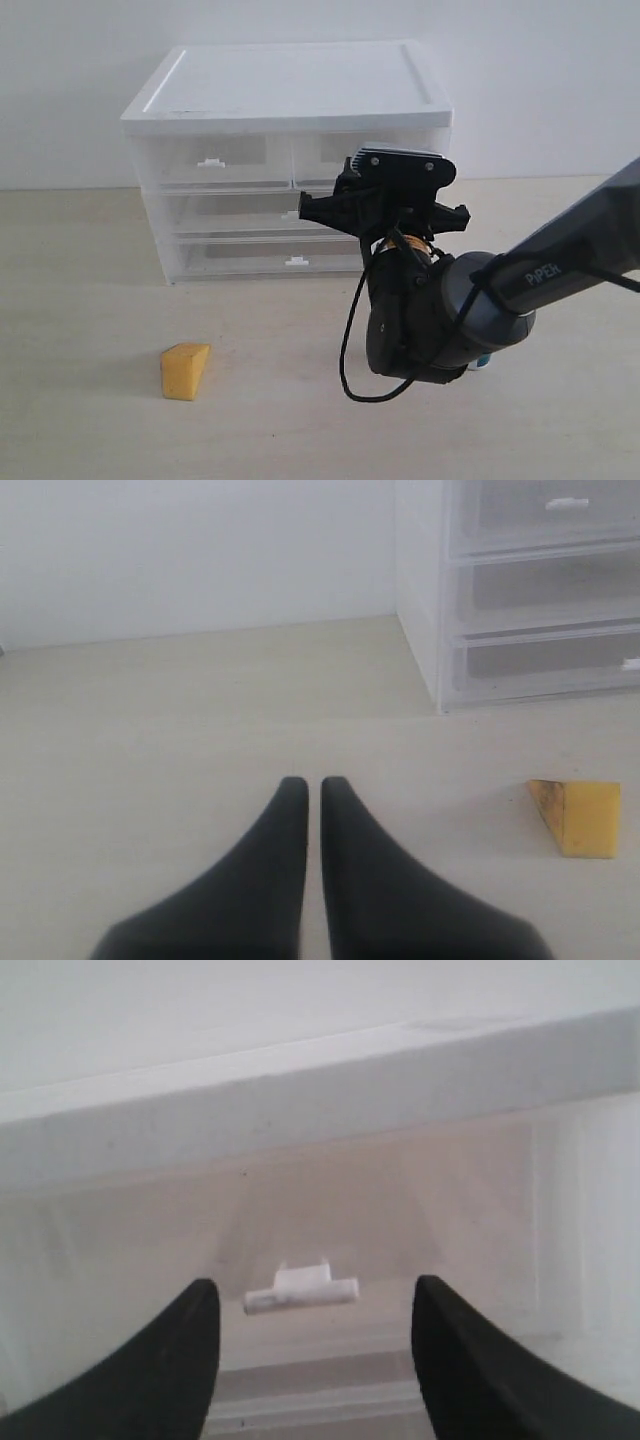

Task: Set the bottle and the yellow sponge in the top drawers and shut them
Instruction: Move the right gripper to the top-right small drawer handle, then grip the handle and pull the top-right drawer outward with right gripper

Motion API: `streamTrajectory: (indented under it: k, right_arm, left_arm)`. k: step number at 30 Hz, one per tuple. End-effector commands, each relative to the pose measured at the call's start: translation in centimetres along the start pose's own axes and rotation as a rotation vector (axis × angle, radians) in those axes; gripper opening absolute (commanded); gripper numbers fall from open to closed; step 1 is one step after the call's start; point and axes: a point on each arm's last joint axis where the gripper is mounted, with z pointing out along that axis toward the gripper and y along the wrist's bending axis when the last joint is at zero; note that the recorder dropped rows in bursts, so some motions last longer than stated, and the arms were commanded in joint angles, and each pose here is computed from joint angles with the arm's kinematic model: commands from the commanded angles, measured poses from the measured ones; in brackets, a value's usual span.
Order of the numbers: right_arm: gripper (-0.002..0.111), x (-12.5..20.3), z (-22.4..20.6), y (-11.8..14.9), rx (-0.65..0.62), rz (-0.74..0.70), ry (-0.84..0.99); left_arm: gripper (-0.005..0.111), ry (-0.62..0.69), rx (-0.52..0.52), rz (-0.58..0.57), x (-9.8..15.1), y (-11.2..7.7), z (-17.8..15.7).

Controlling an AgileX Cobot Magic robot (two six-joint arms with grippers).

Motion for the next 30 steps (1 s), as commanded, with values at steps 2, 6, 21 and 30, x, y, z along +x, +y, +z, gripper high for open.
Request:
streamTrajectory:
  k: [2, 6, 21, 30]
  right_arm:
    - [0.053, -0.4, 0.6, -0.5, 0.013, -0.001, -0.023]
    - [0.052, -0.4, 0.6, -0.4, 0.007, -0.004, -0.025]
    - [0.000, 0.1, 0.5, -0.2, -0.008, -0.031, 0.019]
    - [0.000, 0.1, -1.3, 0.5, -0.021, -0.092, 0.042]
  left_arm:
    - [0.004, 0.002, -0.001, -0.012, 0.1, 0.0, 0.0]
    - [0.004, 0.002, -0.001, -0.012, 0.1, 0.0, 0.0]
    - [0.004, 0.002, -0.001, -0.012, 0.1, 0.0, 0.0]
    - [0.004, 0.002, -0.001, -0.012, 0.1, 0.0, 0.0]
